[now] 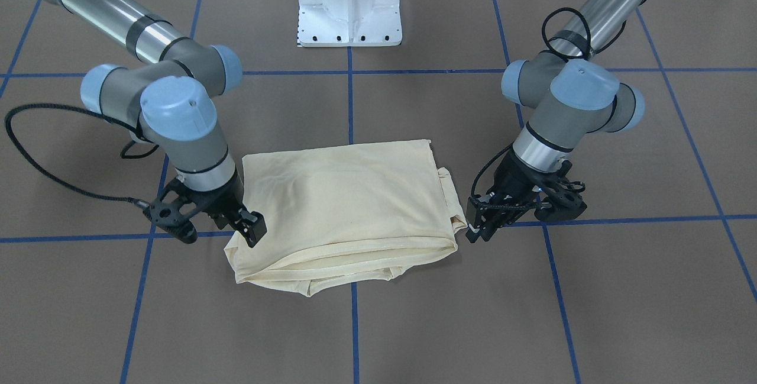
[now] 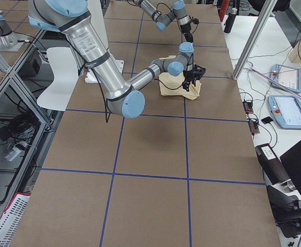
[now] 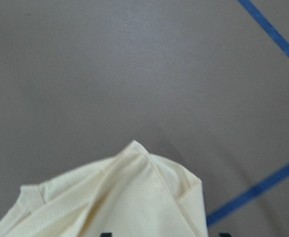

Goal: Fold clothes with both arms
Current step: 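Lower the right gripper to the folded shirt's corner nearest it and grasp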

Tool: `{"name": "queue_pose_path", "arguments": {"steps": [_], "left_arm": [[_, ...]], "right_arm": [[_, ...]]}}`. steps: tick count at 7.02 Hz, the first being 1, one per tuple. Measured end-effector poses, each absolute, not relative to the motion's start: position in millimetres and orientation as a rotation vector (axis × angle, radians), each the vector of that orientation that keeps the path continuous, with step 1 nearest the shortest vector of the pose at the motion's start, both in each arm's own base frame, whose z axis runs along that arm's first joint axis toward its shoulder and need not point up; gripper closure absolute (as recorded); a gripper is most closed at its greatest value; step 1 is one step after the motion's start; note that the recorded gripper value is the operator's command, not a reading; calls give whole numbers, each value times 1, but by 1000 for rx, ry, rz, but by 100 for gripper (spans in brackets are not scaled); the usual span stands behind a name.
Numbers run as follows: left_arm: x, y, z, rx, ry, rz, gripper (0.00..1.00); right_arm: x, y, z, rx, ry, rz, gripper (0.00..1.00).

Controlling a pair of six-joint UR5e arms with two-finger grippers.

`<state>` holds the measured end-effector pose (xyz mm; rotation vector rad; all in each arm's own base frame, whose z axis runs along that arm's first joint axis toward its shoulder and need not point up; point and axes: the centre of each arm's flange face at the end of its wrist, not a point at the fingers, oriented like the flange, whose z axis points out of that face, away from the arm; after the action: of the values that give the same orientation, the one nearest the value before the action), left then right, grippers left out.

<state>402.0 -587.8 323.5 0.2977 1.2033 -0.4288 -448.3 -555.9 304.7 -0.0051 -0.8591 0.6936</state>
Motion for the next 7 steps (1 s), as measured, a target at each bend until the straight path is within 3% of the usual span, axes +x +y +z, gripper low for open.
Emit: {"name": "queue_pose_path", "arguments": {"steps": [3,7], "left_arm": [[377,-575,318,322,1225,-431,60],[369,-575,324,344,1212,-452,60]], "right_arm": [[-458,-421,310,-56,-925,874,28],[-483,-400,335,-86,-875,944,32]]}}
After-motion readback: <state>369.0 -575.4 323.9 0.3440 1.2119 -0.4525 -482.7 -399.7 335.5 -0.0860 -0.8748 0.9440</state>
